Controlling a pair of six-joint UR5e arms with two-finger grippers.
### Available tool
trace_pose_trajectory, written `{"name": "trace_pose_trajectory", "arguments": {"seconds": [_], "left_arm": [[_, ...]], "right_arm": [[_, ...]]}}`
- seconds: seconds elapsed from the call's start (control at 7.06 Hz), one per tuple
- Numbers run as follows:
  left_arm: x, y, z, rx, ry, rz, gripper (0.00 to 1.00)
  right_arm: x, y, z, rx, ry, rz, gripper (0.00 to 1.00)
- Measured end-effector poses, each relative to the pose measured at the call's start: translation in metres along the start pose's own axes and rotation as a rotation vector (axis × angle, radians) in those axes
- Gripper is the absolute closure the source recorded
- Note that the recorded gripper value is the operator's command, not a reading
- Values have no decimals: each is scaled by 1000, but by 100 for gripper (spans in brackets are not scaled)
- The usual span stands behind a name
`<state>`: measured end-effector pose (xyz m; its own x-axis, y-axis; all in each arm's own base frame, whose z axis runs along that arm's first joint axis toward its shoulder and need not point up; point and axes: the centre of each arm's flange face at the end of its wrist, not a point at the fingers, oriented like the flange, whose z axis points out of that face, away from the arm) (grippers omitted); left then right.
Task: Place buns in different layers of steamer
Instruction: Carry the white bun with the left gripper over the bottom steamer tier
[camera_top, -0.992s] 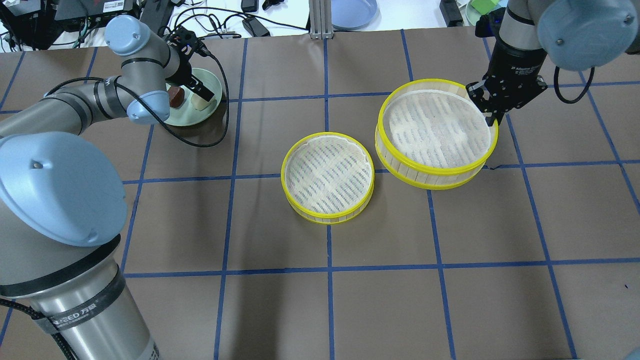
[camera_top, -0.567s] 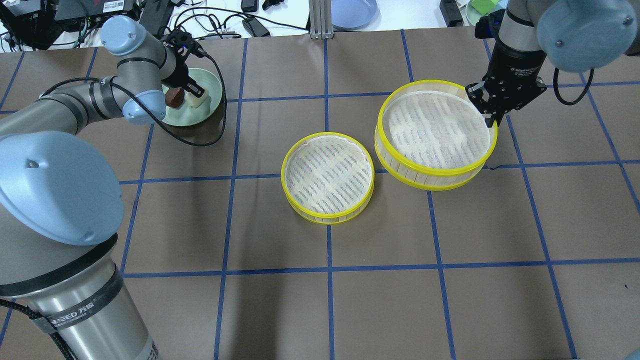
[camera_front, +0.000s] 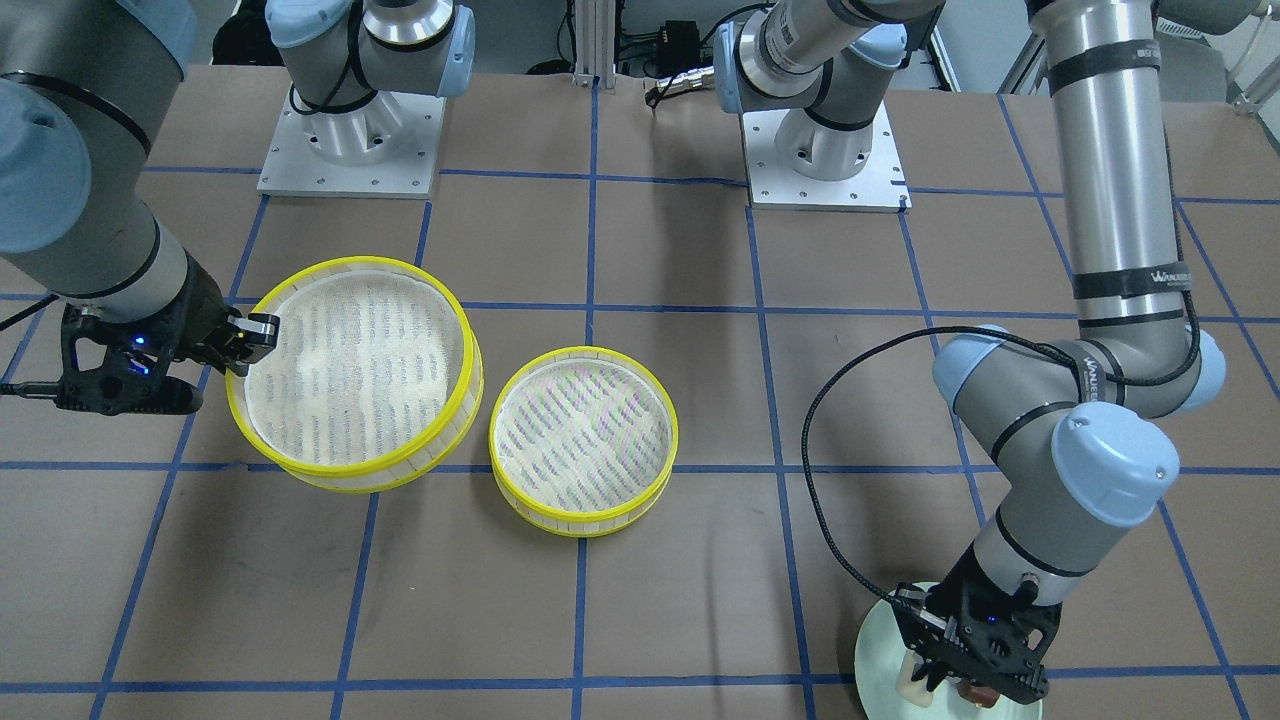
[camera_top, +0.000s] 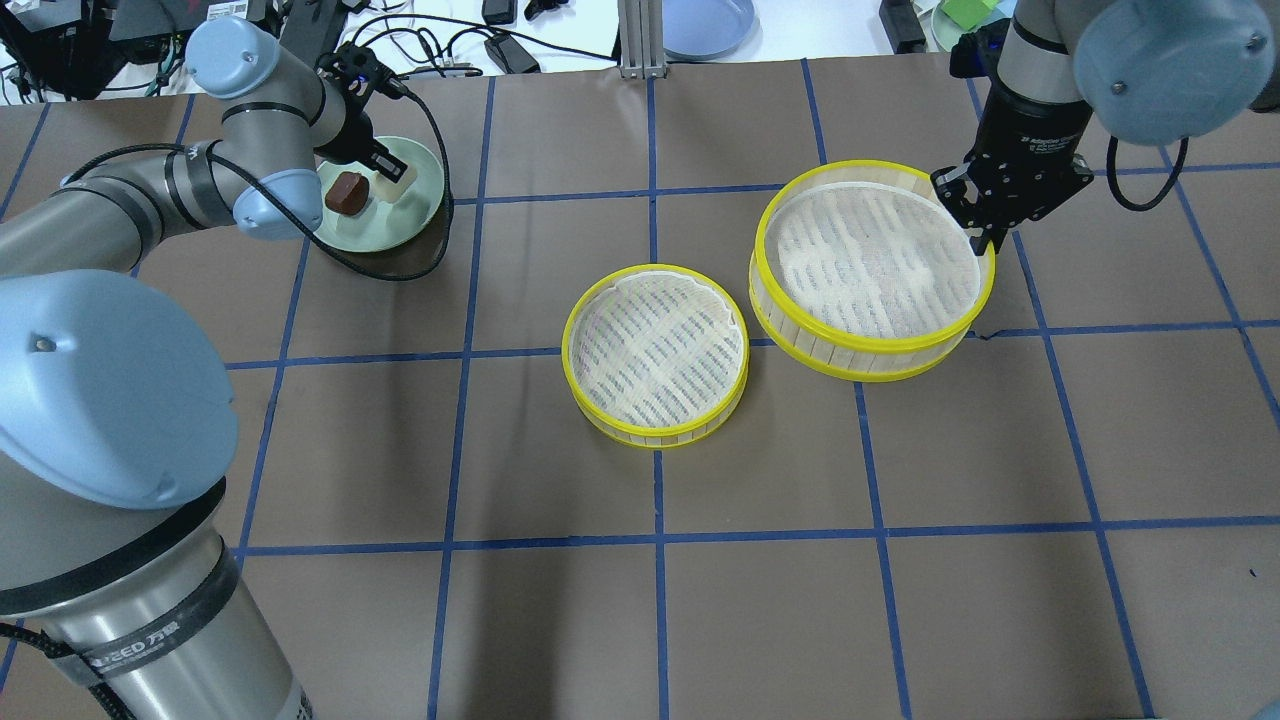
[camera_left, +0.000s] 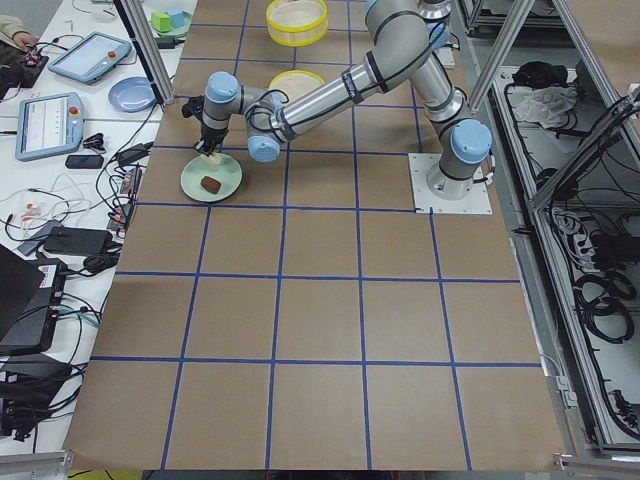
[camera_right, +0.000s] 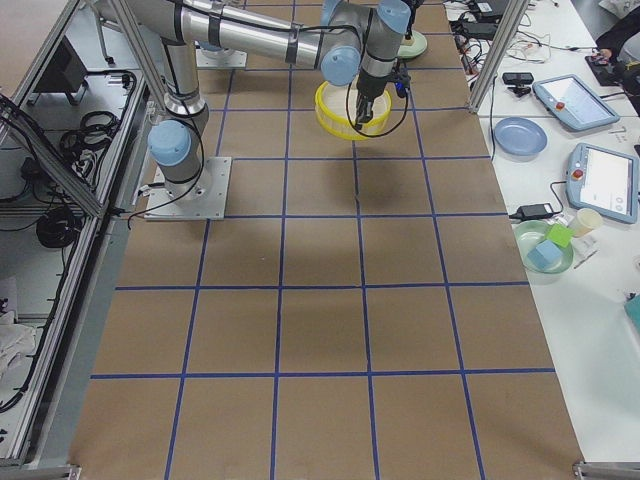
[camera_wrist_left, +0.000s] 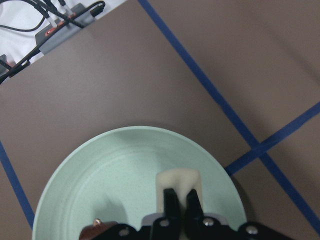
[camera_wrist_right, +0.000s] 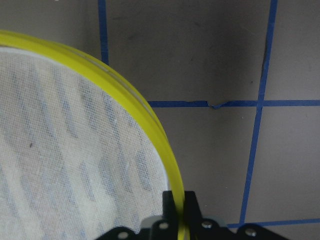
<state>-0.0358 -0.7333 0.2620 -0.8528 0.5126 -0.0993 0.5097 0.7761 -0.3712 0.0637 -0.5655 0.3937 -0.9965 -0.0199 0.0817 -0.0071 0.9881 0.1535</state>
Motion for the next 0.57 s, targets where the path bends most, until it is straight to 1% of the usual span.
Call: {"name": "trace_pose_trajectory", "arguments": {"seconds": [0.14,0.28,0.43,0.57], "left_arm": [[23,-15,-22,11,3,-85,100],[50,-31,-44,21,11,-203,100],[80,-45,-62,29,27,-344,100],[115,-58,-75,32,50,-447,100]], "right_arm": [[0,0,0,0,0,0,100],[-1,0,0,-1,0,0,100],[0,0,0,-1,0,0,100],[0,0,0,-1,0,0,100]]}}
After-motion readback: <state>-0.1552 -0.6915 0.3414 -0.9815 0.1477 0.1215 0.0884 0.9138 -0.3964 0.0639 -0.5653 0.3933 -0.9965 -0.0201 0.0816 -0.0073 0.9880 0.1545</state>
